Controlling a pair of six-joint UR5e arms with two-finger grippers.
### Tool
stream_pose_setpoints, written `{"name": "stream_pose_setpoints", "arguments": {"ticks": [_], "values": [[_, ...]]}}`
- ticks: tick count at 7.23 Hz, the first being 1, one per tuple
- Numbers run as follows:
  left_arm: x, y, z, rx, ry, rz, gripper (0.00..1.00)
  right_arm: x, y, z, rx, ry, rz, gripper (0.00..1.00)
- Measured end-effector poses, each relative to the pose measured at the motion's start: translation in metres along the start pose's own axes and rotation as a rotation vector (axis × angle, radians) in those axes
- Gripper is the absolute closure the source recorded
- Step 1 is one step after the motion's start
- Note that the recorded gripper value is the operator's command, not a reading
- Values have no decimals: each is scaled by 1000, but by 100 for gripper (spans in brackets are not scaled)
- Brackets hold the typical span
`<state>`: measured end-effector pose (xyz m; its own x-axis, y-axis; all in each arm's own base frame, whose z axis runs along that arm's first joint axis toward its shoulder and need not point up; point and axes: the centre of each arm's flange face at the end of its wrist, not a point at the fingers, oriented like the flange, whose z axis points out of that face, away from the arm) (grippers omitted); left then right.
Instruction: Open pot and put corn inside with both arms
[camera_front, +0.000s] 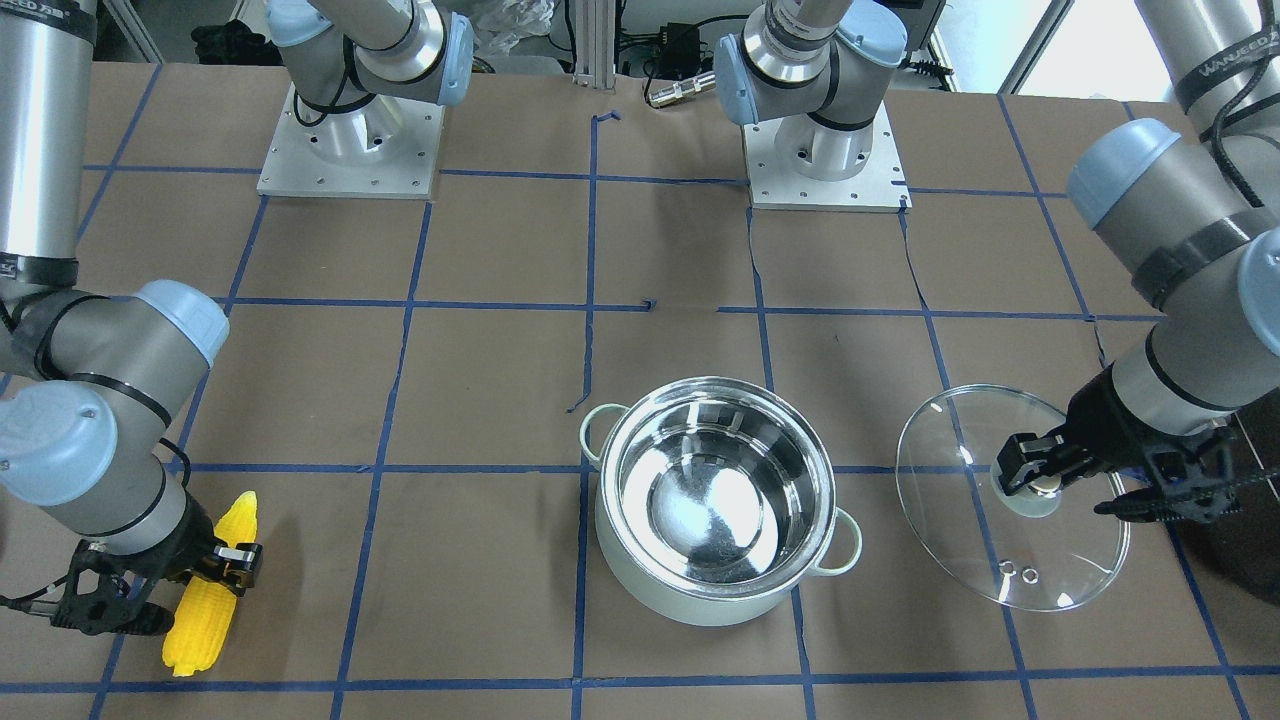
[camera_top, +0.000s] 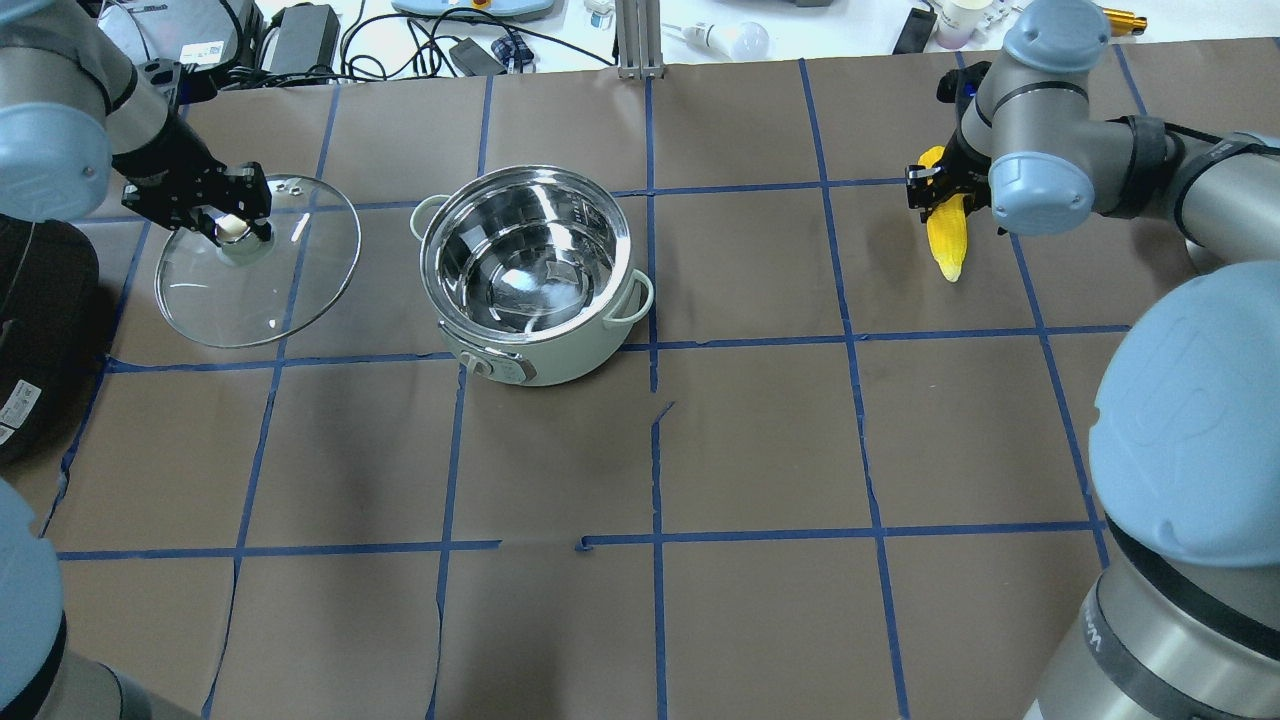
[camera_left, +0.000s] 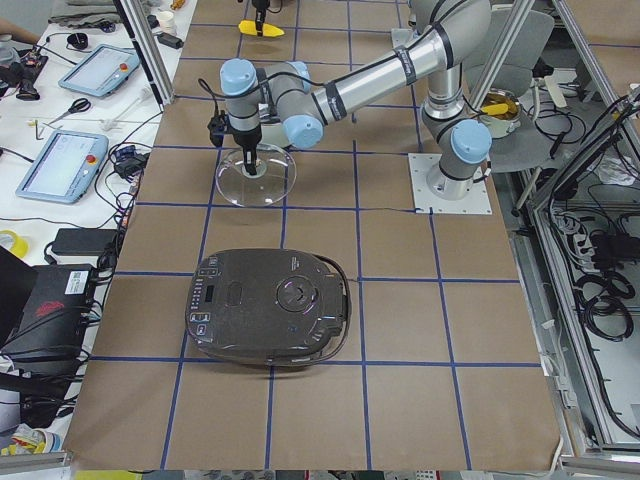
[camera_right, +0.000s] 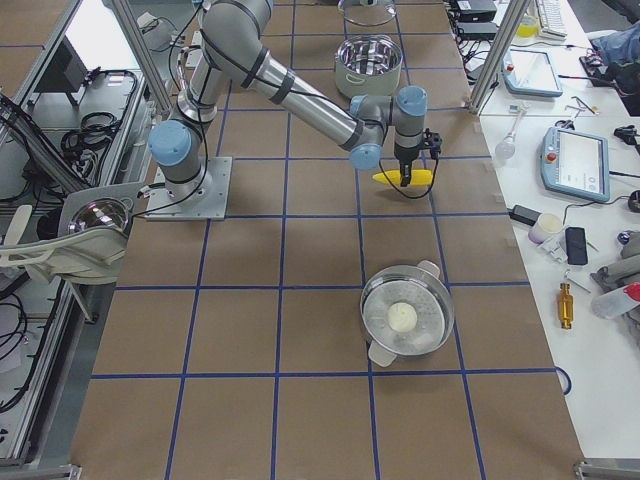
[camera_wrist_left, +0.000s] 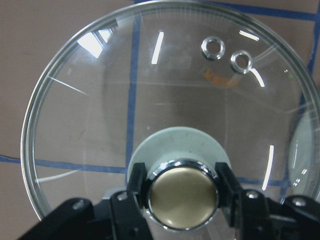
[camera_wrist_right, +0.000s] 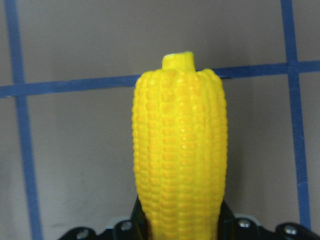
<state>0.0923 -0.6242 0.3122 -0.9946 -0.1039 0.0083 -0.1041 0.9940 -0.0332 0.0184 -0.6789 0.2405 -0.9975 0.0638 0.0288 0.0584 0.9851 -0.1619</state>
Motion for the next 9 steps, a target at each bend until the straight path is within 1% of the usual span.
{"name": "stream_pose_setpoints", "arguments": {"ticks": [1, 3, 4, 5, 6, 7, 8, 9], "values": [[-18, 5, 22, -8, 2, 0, 97, -36, -7, -39, 26, -11, -26, 100], [-30, 14, 47, -5, -2, -17, 98, -159, -14, -127, 60, -44, -29, 100], [-30, 18, 56, -9, -1, -28, 98, -221, -7, -163, 64, -64, -43, 100], [-30, 22, 63, -15, 0, -35, 97, -282, 5, -184, 66, -81, -62, 100], [-30, 25, 68, -23, -1, -41, 68, -333, 20, -187, 64, -94, -64, 100], [-30, 26, 71, -29, -3, -45, 43, -370, 32, -181, 57, -100, -61, 100], [-30, 26, 74, -33, -5, -45, 29, -400, 44, -169, 48, -104, -69, 100], [-30, 26, 76, -37, -6, -45, 23, -425, 58, -155, 34, -104, -78, 100]]}}
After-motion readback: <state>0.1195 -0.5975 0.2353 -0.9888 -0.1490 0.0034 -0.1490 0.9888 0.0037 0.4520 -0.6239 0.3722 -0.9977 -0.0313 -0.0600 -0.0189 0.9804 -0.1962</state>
